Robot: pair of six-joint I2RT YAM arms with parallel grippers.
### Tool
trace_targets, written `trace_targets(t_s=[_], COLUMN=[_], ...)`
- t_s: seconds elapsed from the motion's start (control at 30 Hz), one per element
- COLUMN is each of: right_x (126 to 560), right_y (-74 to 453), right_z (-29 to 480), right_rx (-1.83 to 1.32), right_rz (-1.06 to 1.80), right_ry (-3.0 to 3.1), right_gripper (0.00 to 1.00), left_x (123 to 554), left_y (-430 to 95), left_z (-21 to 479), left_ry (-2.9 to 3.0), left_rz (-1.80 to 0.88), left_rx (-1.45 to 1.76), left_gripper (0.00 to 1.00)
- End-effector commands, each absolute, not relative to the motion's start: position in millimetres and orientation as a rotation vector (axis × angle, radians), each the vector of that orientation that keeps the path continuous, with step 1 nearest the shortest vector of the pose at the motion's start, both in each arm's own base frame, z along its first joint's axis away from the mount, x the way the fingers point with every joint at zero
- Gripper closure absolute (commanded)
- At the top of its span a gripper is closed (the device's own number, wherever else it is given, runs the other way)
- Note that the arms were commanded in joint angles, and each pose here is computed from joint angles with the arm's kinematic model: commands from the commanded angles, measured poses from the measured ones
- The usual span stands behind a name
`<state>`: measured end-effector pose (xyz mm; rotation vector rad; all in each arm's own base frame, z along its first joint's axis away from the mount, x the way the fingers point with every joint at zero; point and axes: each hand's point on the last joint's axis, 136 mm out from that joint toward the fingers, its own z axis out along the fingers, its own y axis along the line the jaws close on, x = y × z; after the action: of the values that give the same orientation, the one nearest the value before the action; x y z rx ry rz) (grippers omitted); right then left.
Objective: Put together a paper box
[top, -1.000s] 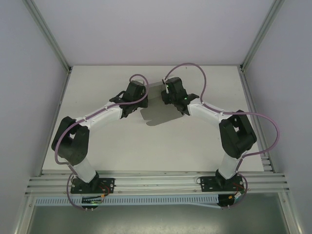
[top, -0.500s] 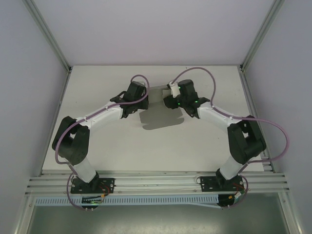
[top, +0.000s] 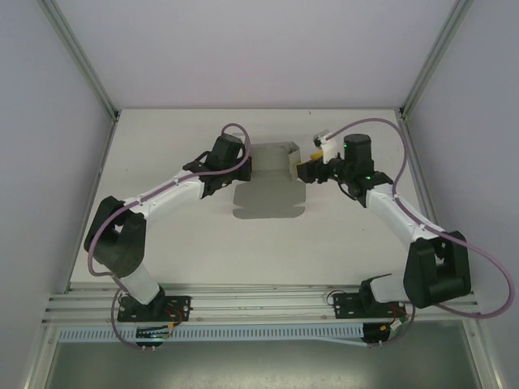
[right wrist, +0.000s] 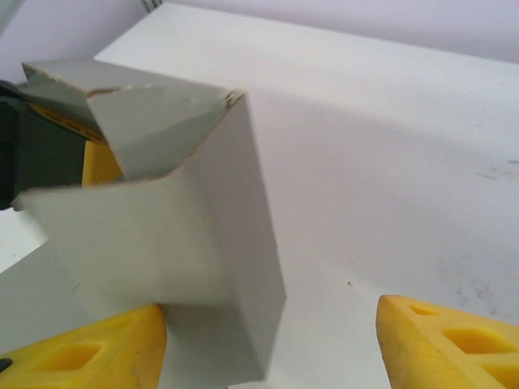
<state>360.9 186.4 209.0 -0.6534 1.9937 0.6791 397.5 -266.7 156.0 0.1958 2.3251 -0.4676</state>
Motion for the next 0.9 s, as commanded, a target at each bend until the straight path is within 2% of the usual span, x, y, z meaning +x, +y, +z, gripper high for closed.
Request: trace_targets(t_s=[0.0,0.23,0.4,0.67,0.77,0.87], right_x=[348,350,341,342,361,384], right_y=[182,175,192,221,224,220], right_z=[219,210,211,203,199,187], right_rx=[-0.690,-0.694,-0.793,-0.882,-0.817,-0.727], right_rz=[0.748,0.798,0.913,0.945,0.815,0.535], right_ry=[1.933,2.003,1.976,1.983,2.033,2.103], right_gripper=[0.30,0.33,0.43,0.51,0.52,0.51], left_x=[396,396,397,397,397,397], left_y=[-272,-277,-278,-279,-279,-279], left_z=[170,168,167,171,172,173], left_ry=[2.286,2.287,2.288,2.284,2.283,2.280], left_rz=[-0.498,-0.524,-0.526,-0.529,-0.534,-0.530], left_rx=[0.233,0.241,0.242,0.244,0.245,0.241], left_gripper=[1.00,1.00,1.00,1.00,1.00,1.00])
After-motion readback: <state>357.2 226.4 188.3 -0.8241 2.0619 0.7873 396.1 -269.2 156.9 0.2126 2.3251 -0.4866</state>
